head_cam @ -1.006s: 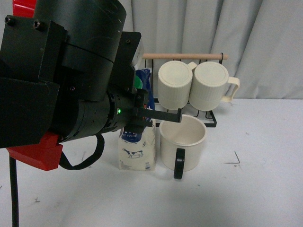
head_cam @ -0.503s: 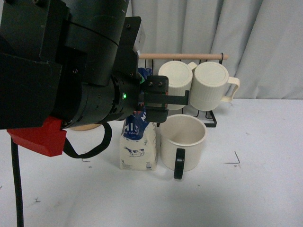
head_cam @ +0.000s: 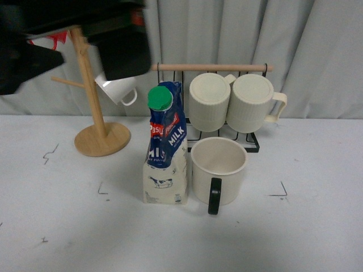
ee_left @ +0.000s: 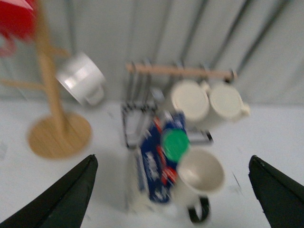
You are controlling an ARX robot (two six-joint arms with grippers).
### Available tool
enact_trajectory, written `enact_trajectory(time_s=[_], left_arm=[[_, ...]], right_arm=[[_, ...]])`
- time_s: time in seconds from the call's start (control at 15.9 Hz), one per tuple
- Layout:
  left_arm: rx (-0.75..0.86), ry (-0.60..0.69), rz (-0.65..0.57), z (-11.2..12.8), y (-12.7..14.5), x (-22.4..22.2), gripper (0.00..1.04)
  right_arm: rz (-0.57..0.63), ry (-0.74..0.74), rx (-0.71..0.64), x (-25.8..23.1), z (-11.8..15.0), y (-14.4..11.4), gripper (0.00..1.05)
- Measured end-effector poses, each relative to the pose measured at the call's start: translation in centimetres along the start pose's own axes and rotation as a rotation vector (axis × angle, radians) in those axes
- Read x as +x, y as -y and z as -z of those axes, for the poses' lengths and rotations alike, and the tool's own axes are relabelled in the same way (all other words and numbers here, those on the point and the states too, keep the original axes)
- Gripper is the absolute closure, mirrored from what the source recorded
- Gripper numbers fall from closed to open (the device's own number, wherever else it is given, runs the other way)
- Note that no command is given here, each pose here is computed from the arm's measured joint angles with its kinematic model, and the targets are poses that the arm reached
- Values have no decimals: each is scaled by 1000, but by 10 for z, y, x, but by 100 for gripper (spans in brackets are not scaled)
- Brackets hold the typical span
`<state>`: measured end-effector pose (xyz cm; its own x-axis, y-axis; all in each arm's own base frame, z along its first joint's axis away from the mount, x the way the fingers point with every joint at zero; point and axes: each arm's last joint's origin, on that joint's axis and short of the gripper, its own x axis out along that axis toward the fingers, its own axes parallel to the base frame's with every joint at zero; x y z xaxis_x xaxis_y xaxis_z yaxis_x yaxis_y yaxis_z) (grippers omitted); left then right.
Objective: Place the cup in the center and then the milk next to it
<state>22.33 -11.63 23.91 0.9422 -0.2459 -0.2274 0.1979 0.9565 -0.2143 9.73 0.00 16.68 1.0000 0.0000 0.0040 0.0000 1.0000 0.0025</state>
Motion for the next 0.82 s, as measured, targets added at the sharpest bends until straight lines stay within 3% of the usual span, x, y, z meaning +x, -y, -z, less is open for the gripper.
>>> enact_trajectory(time_s=[0.06,0.19,0.5,0.82], left_arm=[[28,165,-96,-5,-13,-19,18],[128,216,-239,8,-58,-66,41],[173,248,-230,42,-86,-95,102],[172,253,-249,59,-105,-109,103]], right_arm=[[0,0,0,0,0,0,6],[0,0,0,0,0,0,6],[0,0,0,0,0,0,6],[0,0,0,0,0,0,6]])
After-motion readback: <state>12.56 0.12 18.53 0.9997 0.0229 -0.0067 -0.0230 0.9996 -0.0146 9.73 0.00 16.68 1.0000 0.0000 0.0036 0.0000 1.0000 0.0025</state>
